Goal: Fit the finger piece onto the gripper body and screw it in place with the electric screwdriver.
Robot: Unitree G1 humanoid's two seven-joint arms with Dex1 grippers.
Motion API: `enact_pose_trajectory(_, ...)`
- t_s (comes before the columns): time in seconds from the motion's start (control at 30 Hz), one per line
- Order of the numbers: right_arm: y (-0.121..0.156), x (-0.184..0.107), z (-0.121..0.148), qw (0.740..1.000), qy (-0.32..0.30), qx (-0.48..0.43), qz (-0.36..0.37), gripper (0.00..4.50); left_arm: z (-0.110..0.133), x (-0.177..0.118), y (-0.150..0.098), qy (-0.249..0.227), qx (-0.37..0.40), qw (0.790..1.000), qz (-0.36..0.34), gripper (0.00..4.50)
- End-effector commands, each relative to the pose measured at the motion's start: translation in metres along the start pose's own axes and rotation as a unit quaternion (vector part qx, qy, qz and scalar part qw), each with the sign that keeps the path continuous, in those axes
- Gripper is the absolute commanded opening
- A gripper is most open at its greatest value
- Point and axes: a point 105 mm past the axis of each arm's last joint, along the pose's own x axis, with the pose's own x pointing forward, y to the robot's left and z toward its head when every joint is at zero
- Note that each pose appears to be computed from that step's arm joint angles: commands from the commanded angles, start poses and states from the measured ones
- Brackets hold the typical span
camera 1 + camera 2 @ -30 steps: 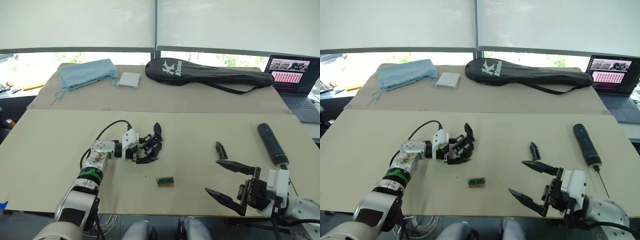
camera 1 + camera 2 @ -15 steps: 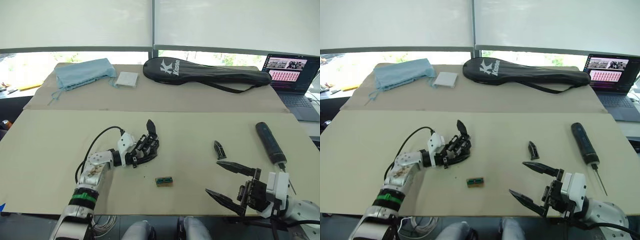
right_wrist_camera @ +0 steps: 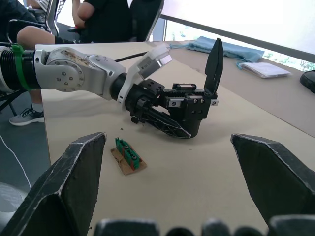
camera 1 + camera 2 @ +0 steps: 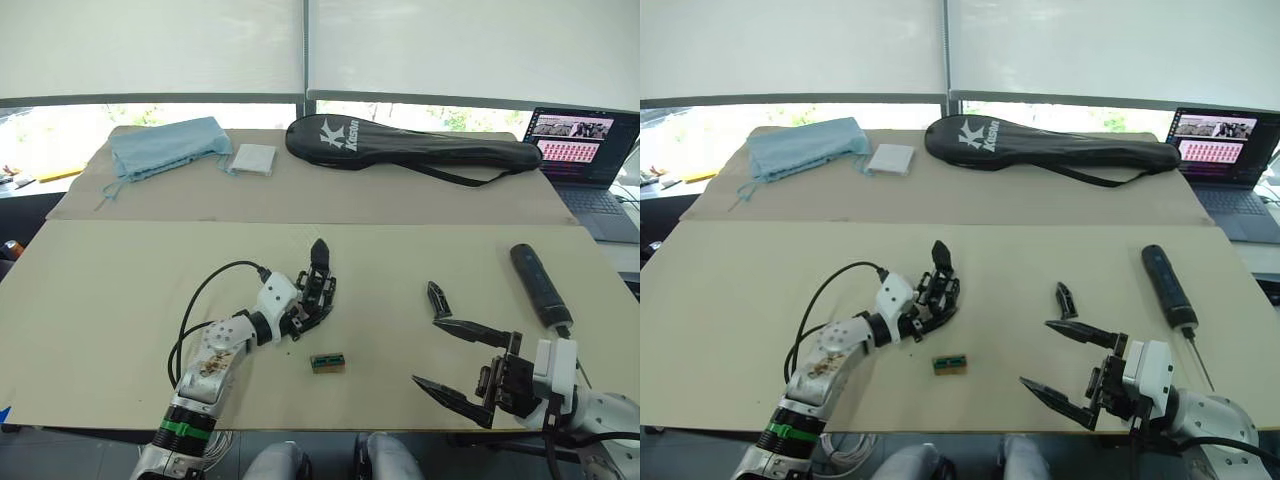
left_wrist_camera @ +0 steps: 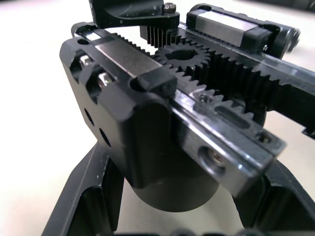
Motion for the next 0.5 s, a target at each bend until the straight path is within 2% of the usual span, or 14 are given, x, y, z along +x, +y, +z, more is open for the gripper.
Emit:
enact_pose_trajectory(0.03, 0.0, -0.001, 0.007, 1.0, -0.006, -0.01, 0.004, 4.5, 0.025, 0.002, 0.001, -0.05, 0.028, 0.998, 0.007, 2.35)
enact_pose_trajectory(0.23, 0.0, -0.004, 0.004, 1.0, -0.002, -0.012, -0.001, 4.5, 0.007, -0.001, -0.009, -0.023, 0.024, 0.999, -0.006, 2.35)
enact_pose_trajectory(0.5, 0.001, -0.005, 0.002, 1.0, 0.0, -0.017, -0.003, 4.5, -0.004, 0.0, -0.011, -0.004, 0.002, 1.0, -0.017, 2.35)
